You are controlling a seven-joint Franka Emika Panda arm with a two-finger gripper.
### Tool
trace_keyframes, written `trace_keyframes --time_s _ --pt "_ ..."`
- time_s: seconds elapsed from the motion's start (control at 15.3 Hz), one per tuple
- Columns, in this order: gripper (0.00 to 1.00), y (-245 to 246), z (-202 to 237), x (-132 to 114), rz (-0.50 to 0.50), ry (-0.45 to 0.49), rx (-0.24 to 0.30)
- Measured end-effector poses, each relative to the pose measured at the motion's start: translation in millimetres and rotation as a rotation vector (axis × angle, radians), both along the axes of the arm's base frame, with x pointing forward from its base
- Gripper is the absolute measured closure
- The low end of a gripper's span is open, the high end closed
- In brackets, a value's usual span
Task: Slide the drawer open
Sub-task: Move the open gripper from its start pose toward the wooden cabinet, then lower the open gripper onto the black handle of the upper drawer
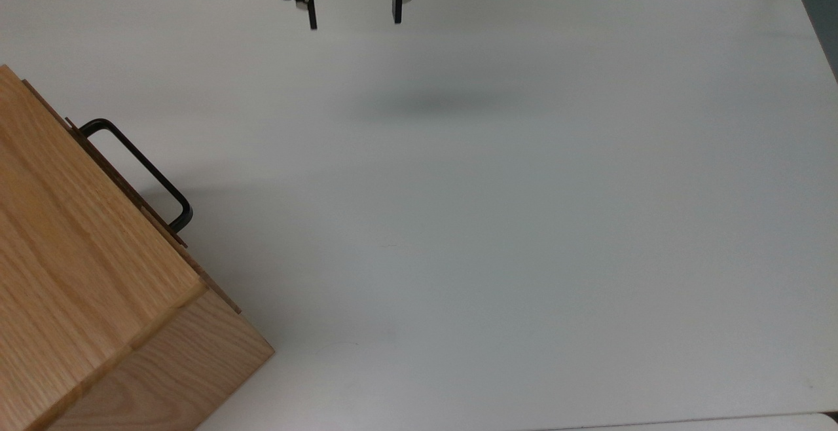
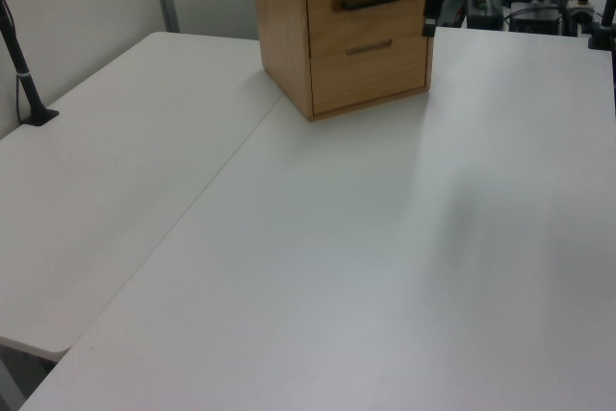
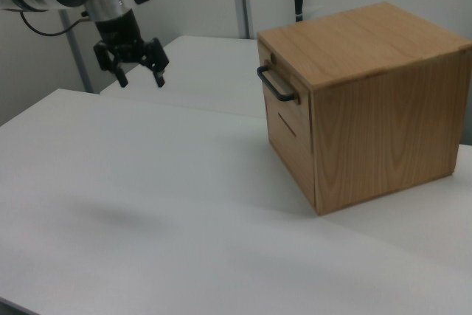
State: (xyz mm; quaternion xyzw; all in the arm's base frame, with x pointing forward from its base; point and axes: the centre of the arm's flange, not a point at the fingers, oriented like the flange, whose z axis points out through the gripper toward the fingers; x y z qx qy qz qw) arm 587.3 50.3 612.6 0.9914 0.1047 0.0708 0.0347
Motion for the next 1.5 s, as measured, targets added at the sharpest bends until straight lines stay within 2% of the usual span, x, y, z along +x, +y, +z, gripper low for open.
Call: trace_keyframes --time_s 0.13,0.26,0.52,0.85,1.04,1.3,1.37,1.5 --pt "0.01 -2 2 9 0.077 -0.052 -0.049" --pt "0.03 -5 0 17 0.145 -0.081 -0.123" --pt "0.04 -10 -9 36 0.264 -0.132 -0.288" --pt "0.1 -14 -24 72 0.436 -0.271 -0.513" --pt "0.13 -27 -41 90 0.492 -0.327 -0.596" --pt "0.19 -46 -56 99 0.524 -0.313 -0.685" --pt "0.27 -52 -58 100 0.527 -0.302 -0.707" --pt "0.32 -64 -66 102 0.536 -0.278 -0.74"
